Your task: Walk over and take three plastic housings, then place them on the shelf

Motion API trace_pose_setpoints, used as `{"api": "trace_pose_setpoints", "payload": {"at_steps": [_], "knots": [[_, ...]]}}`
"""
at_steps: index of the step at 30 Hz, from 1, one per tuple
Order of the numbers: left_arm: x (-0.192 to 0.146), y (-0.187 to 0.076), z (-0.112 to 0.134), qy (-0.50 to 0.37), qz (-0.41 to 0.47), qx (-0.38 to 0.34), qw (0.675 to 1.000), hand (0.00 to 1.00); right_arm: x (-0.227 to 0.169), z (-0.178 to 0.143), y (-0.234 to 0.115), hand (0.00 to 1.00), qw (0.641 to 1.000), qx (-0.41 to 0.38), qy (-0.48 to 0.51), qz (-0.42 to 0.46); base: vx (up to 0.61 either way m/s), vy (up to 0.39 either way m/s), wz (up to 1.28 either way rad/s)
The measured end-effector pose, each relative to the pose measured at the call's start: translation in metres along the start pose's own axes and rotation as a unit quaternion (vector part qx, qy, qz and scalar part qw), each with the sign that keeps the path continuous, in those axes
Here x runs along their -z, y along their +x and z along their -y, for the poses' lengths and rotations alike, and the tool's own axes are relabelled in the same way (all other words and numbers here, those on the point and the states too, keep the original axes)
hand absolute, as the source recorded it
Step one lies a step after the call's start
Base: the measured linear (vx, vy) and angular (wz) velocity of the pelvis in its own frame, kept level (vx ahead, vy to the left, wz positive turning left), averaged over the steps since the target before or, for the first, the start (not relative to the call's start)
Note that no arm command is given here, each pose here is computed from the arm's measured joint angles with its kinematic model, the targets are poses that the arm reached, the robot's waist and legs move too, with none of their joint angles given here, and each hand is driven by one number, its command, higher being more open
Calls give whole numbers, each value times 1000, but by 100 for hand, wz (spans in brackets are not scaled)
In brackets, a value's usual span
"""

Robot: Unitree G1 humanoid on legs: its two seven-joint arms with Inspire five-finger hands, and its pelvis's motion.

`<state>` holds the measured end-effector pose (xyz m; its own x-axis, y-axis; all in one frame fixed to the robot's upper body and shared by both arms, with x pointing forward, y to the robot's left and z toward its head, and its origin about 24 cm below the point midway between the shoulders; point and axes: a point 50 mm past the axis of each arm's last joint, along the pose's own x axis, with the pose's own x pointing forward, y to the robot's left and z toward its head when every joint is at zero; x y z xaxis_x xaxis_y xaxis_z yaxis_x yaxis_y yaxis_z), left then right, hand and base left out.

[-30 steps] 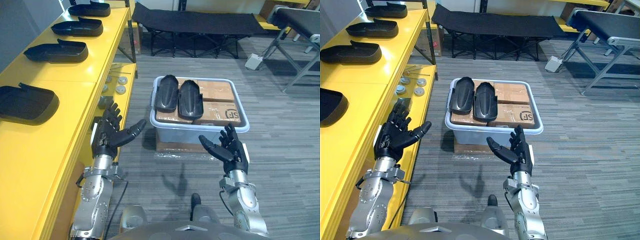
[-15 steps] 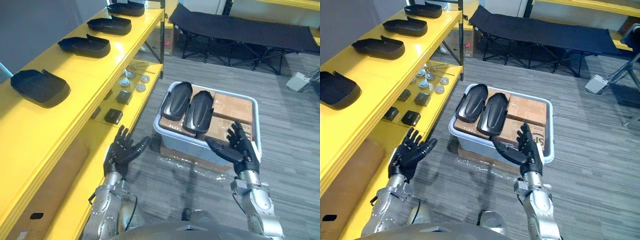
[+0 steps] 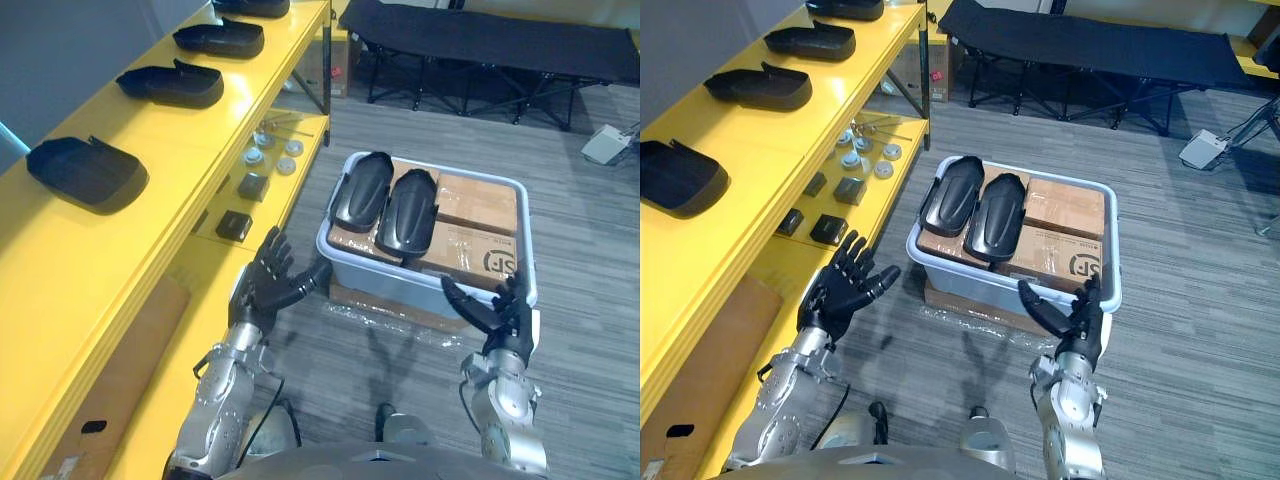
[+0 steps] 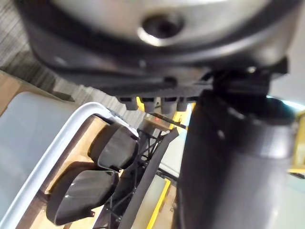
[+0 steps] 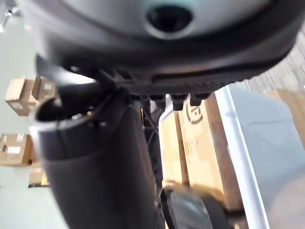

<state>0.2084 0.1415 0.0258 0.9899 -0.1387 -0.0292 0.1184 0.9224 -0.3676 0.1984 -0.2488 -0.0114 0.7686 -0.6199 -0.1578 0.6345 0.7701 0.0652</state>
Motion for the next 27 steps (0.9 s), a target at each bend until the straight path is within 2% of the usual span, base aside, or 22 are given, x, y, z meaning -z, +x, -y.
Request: {"api": "trace_pose_setpoints", "payload": {"at_steps": [5,9,18,27], "knots": [[-9,18,18,31,5,65,997,100,-76,-11,66,100,990,81,31,114,-147,73,3],[-9,32,20,50,-2,84,995,100,-140,-25,99,100,978,80,46,186,-90,70,21],[4,51,24,49,-34,94,994,100,-213,-42,144,100,982,55,-8,183,1,26,22],[22,55,35,16,-53,87,995,100,-247,-32,156,100,985,109,-19,132,-13,31,10]]}}
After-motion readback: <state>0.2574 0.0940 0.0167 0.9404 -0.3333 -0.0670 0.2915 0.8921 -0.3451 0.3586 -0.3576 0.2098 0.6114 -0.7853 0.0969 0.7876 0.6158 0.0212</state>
